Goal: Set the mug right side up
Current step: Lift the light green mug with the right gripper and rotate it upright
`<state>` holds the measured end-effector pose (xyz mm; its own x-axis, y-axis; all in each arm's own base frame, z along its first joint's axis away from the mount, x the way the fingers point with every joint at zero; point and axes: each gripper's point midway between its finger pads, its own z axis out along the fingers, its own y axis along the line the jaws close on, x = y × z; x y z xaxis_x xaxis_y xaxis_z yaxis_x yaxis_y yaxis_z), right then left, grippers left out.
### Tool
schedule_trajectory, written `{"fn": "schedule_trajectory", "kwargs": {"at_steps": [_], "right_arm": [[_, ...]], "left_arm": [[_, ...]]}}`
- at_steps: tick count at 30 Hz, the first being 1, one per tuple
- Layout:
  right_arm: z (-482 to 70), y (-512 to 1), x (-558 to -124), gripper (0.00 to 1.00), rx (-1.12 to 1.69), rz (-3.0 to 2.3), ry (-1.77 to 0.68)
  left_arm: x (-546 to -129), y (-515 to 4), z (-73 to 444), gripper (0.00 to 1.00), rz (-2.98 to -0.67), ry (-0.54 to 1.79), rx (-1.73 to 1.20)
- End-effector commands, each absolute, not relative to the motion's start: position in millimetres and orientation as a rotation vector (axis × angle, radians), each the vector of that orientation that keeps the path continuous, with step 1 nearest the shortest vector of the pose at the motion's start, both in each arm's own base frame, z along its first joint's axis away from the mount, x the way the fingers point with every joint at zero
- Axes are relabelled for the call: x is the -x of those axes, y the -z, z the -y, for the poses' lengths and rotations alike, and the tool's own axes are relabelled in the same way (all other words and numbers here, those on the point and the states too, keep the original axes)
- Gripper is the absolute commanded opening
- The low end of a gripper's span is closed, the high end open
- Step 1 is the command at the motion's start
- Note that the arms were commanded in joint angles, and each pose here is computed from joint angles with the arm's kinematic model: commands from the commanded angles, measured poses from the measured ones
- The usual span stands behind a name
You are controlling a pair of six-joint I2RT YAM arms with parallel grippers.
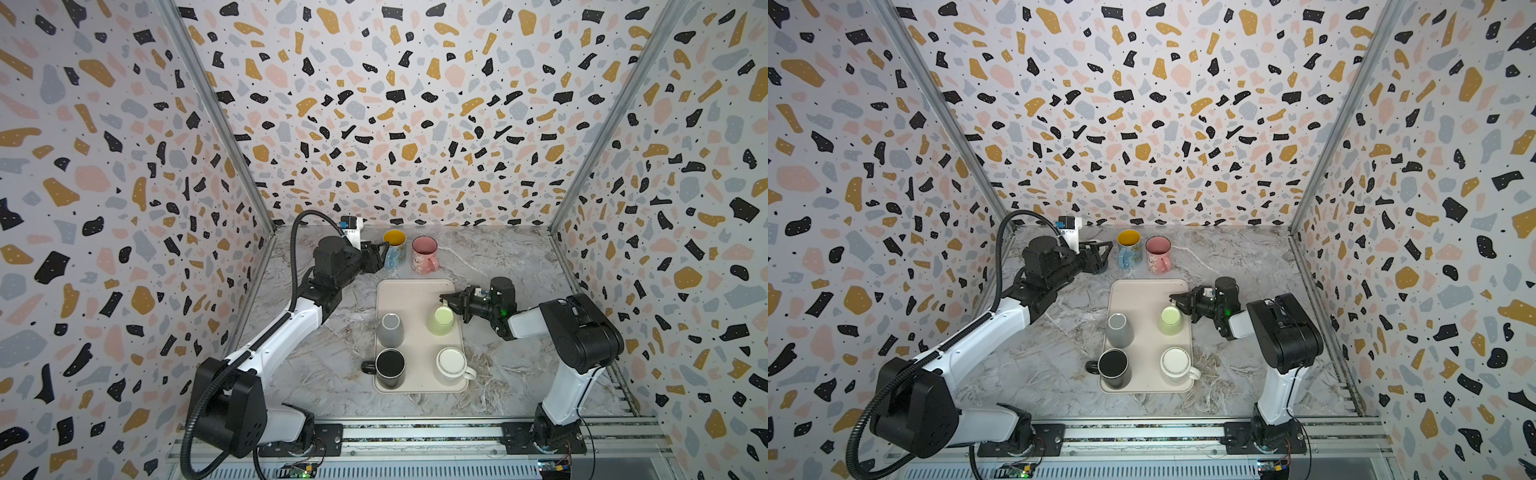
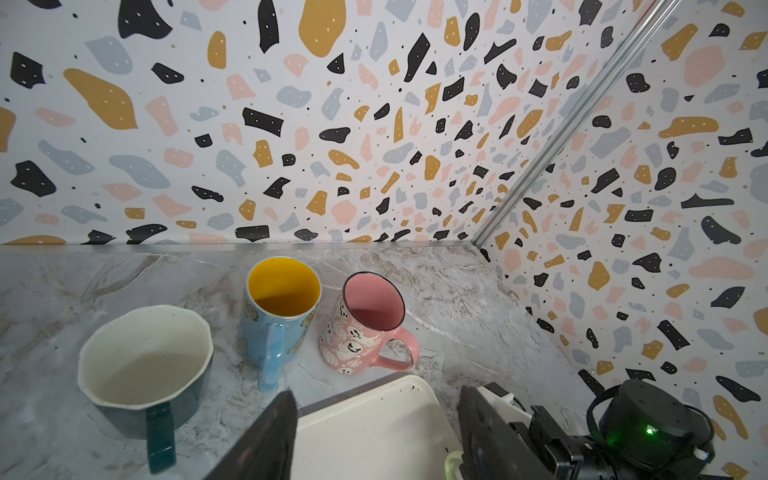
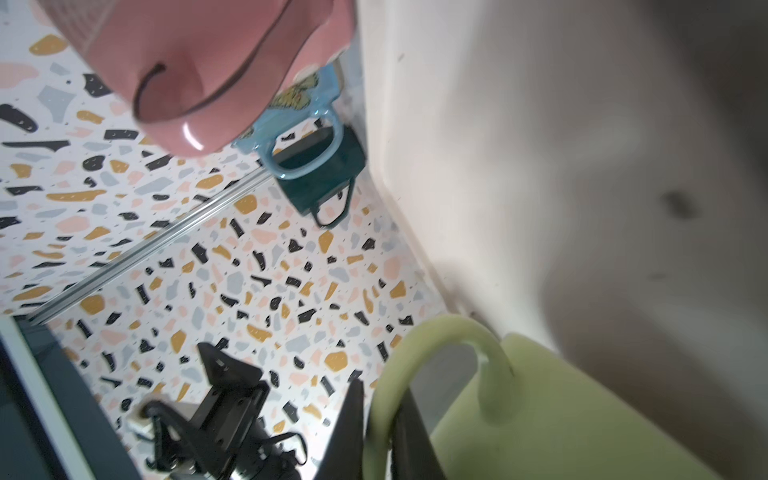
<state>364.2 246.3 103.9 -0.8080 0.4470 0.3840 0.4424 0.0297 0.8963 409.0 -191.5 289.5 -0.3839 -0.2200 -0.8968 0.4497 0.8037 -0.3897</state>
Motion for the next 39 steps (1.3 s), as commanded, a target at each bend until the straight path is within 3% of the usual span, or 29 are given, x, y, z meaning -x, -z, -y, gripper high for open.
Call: {"fn": "schedule_trajectory", "kwargs": {"at_steps": [1, 8, 27, 34, 39], "right_arm": [[-241, -83, -369, 0.01, -0.962, -2.265, -1.856], [-245, -92, -370, 0.0, -0.876, -2.246, -1.874], [-267, -180, -363, 0.0, -0.247, -2.059, -1.821], [-275, -214, -354, 0.0, 0.025, -1.995, -1.613], [-284, -244, -347, 0.0, 0.293, -1.928, -1.265]], "left_arm": [[-413, -310, 190, 0.63, -1.774, 0.719, -0.184], [-411, -311, 189, 0.63, -1.772, 0.72, -0.184], [-406, -318, 190, 0.63, -1.754, 0.735, -0.195], [-405, -328, 195, 0.62, -1.732, 0.758, -0.235], [-399, -331, 207, 0.62, -1.761, 0.804, -0.31]]}}
